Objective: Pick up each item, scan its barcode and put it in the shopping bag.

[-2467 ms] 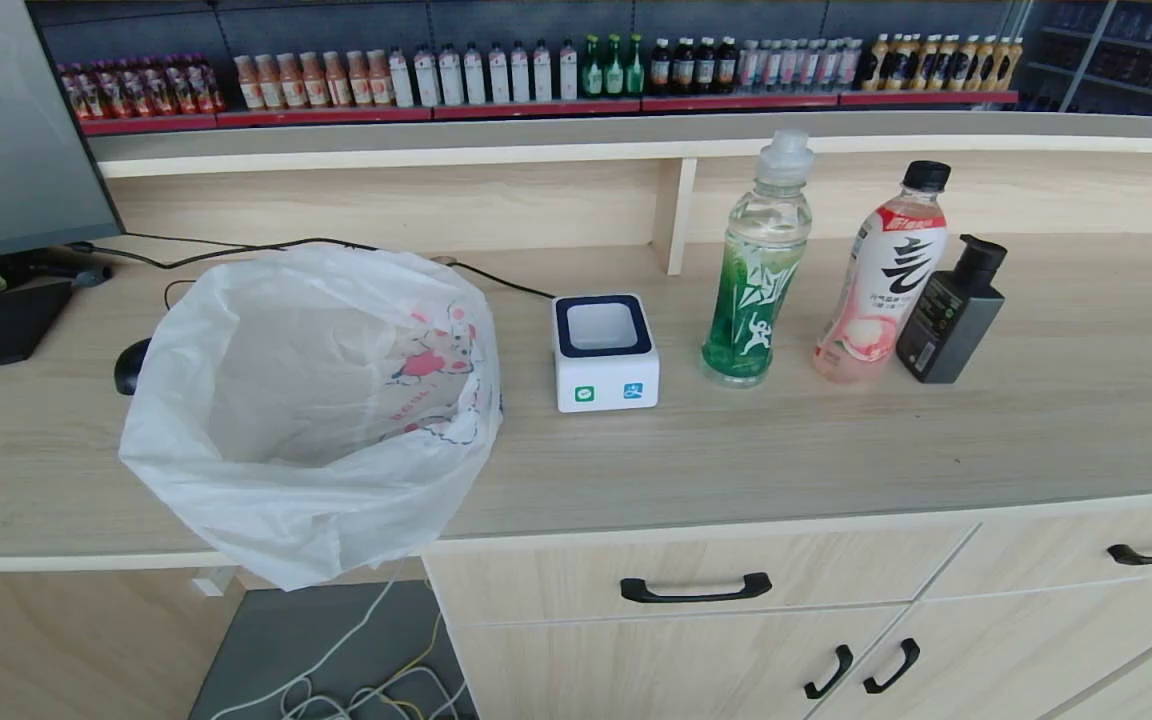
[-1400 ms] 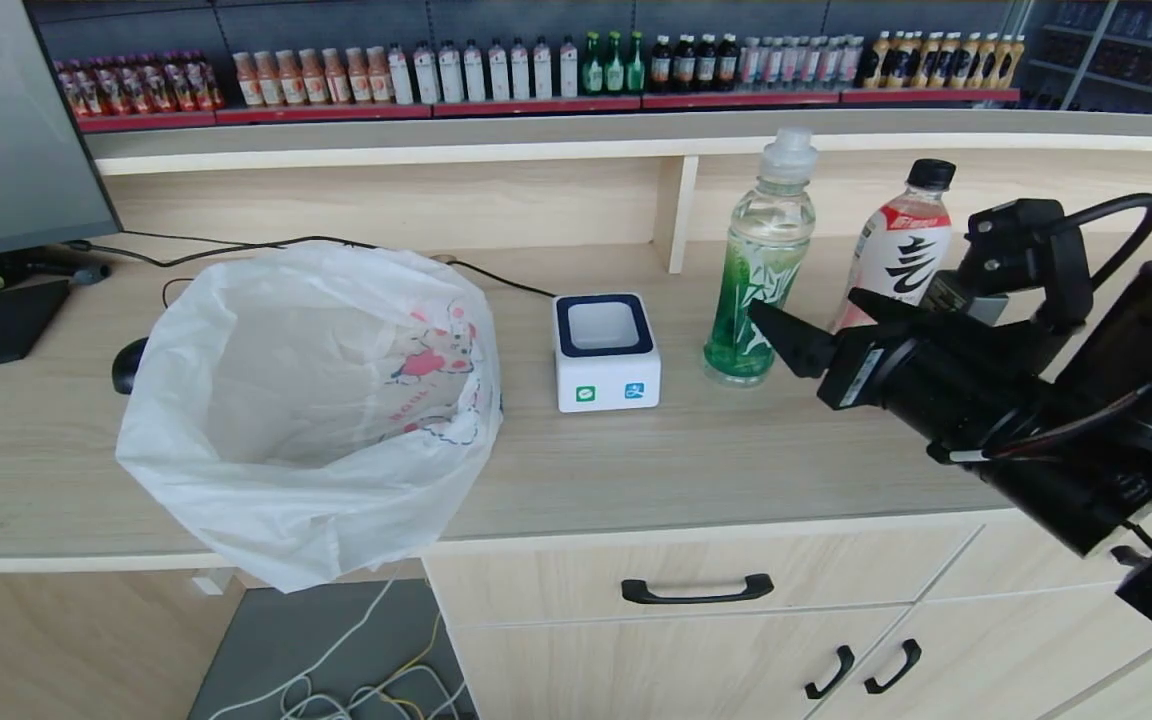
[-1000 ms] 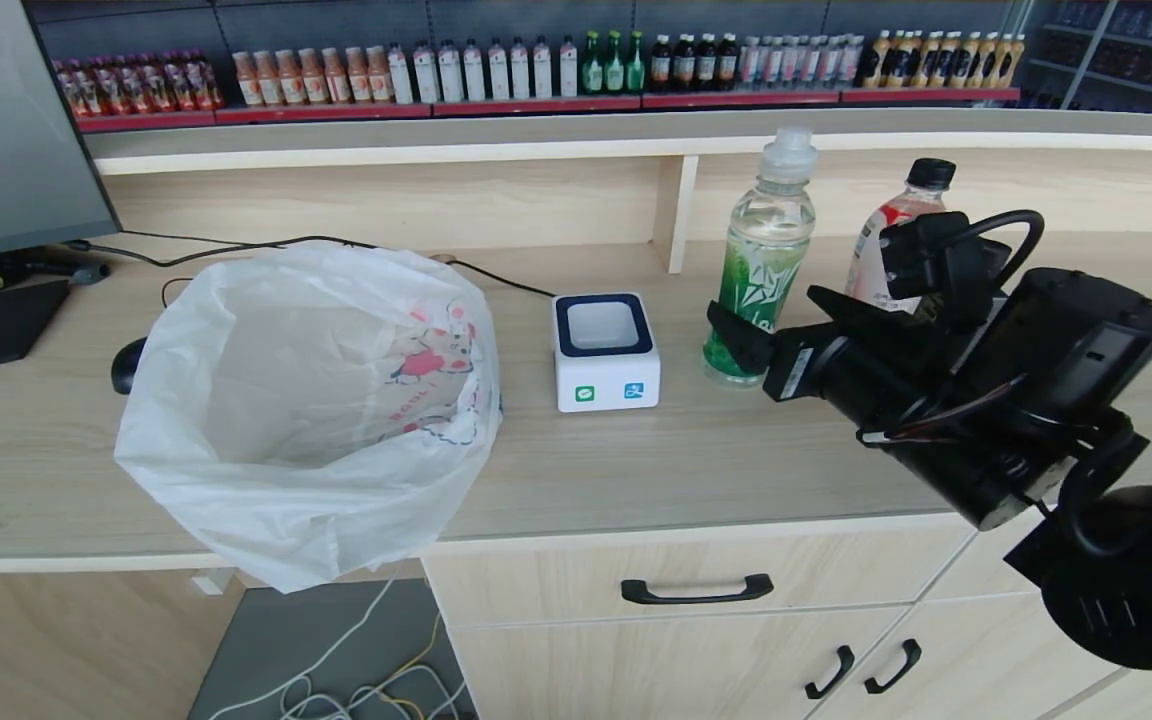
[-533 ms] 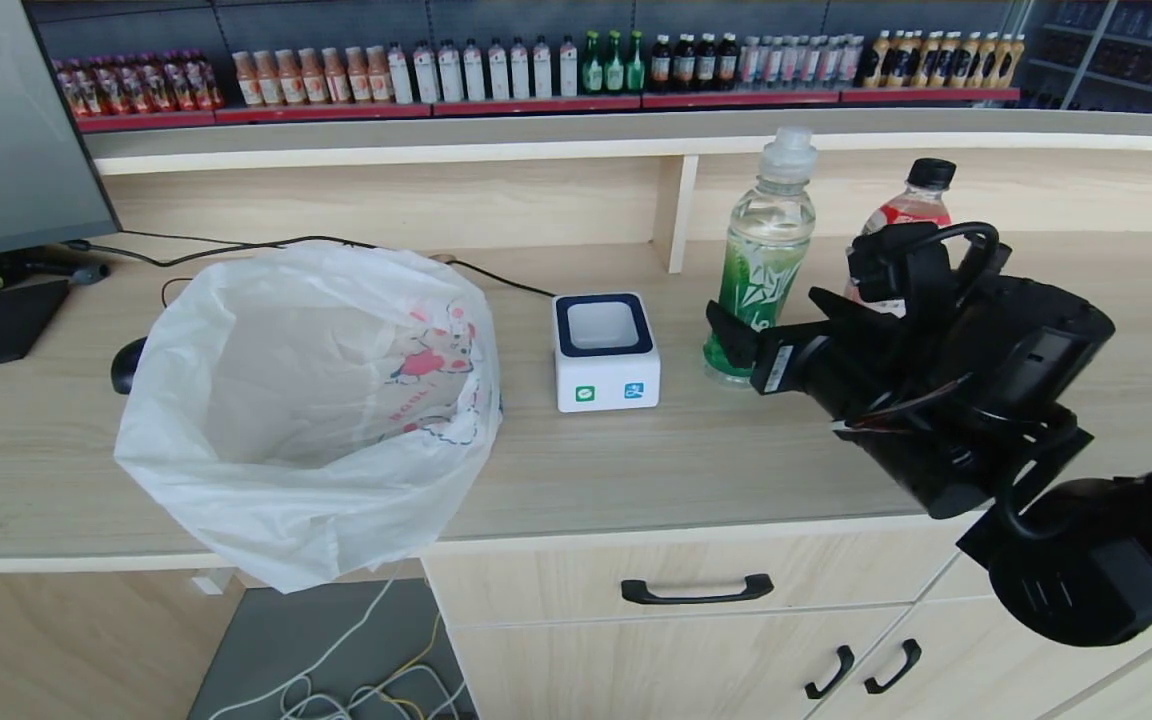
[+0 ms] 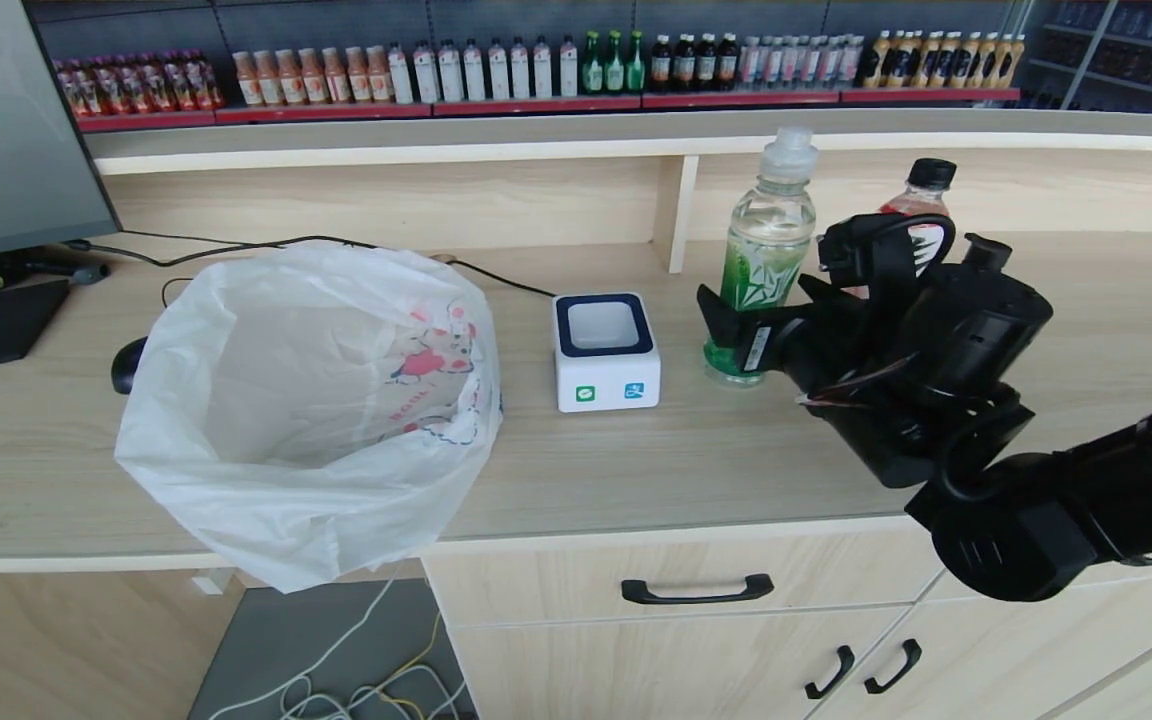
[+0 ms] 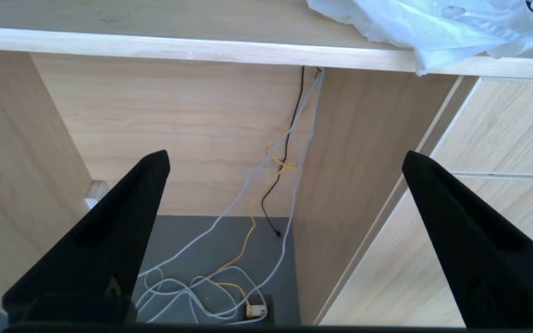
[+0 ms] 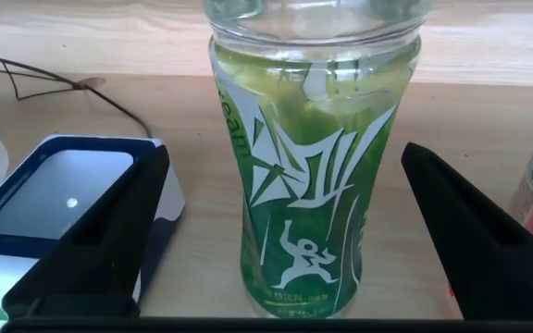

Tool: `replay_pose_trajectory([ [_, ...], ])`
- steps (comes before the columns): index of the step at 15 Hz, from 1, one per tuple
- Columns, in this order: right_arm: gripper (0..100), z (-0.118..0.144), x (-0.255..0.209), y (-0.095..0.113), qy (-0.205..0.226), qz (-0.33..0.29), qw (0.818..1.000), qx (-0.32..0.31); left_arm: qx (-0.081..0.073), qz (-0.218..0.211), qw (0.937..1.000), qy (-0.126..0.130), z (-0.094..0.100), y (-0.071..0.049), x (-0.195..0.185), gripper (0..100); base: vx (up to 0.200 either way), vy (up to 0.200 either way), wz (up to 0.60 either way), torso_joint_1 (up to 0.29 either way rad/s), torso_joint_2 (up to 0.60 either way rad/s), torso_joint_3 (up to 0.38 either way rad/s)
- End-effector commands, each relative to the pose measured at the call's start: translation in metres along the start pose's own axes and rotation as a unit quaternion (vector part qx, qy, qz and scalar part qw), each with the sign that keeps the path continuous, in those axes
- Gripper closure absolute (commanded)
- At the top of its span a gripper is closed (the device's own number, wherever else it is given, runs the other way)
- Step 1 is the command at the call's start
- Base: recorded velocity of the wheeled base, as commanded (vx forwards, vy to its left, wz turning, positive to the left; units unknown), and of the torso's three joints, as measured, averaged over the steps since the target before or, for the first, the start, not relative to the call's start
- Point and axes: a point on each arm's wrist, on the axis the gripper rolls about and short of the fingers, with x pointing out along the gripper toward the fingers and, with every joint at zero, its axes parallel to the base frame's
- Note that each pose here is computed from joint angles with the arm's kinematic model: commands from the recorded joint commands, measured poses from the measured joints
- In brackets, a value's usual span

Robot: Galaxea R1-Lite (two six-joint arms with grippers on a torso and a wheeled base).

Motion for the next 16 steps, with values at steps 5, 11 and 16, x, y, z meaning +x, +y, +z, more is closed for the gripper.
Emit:
replay_pose_trajectory([
  [5, 0, -0.010, 0.019, -0.008, -0.007, -0.015, 1.000, -0.010, 0.000, 0.000, 1.0000, 0.000, 0.000, 0.000, 0.000, 0, 0.000, 0.000, 0.00, 0.000, 0.00, 0.000],
  [11, 0, -0.006, 0.038, -0.006, -0.033, -0.022, 0.999, -0.010, 0.000, 0.000, 1.0000, 0.000, 0.000, 0.000, 0.000, 0, 0.000, 0.000, 0.00, 0.000, 0.00, 0.000],
  [16, 0, -0.003, 0.053, -0.005, -0.055, -0.027, 0.998, -0.021, 0.000, 0.000, 1.0000, 0.000, 0.000, 0.000, 0.000, 0, 0.000, 0.000, 0.00, 0.000, 0.00, 0.000],
])
